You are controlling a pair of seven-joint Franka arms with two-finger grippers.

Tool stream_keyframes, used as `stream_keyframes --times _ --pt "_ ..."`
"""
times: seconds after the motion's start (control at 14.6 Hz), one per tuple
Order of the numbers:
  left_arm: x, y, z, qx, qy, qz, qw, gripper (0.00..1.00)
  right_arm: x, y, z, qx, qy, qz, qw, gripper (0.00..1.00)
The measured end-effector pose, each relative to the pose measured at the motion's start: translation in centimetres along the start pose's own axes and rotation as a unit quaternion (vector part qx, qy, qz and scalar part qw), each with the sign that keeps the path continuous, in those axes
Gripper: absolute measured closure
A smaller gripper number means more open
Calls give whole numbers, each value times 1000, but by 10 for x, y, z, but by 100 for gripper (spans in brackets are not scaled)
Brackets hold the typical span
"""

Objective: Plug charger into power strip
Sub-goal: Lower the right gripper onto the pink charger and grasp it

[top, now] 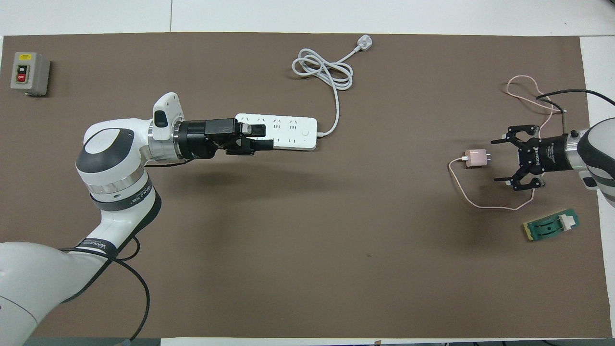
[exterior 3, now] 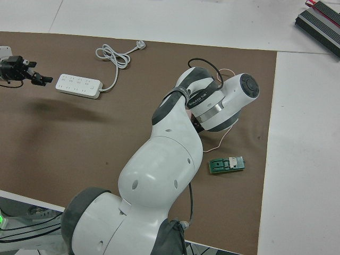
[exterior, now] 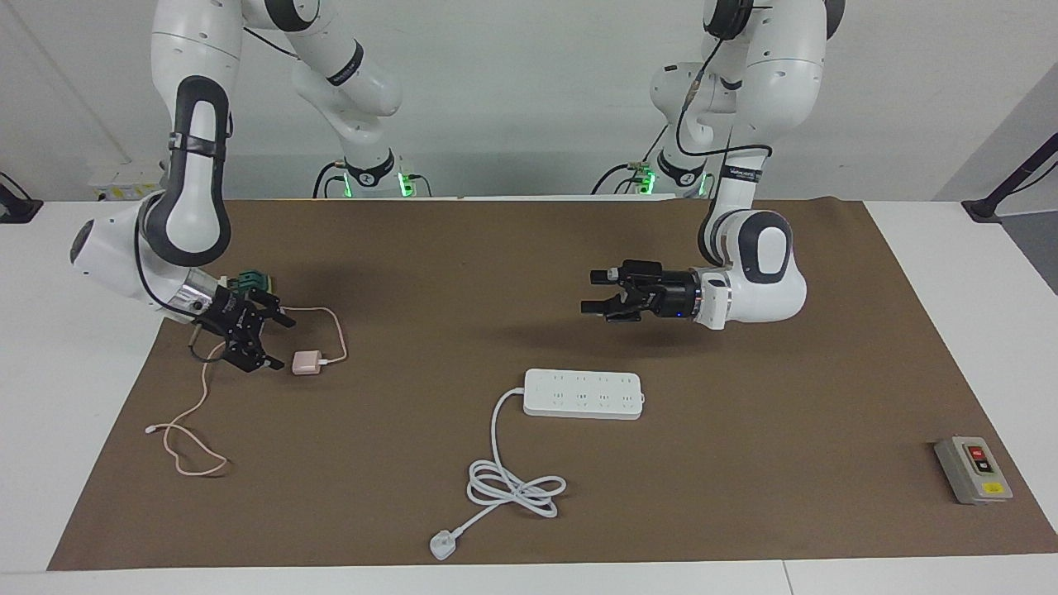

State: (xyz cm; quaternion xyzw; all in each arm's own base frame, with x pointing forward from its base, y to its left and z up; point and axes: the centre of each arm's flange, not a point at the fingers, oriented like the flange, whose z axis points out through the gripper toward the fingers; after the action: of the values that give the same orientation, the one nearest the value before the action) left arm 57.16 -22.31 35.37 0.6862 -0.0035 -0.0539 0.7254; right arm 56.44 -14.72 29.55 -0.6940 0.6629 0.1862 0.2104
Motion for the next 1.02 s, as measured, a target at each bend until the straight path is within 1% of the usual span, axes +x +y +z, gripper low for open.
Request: stream_keyframes --times 0.27,0.48,1.02 --pt "0 0 0 0 0 0 1000 0 9 -4 23 -14 -8 -4 1000 0" --pt "0 0 0 0 0 0 1000 0 12 -5 26 -10 -7 -12 1000 0" --pt "0 0 -1 0 1 0 1000 0 15 -6 32 -5 -14 -7 1000 0"
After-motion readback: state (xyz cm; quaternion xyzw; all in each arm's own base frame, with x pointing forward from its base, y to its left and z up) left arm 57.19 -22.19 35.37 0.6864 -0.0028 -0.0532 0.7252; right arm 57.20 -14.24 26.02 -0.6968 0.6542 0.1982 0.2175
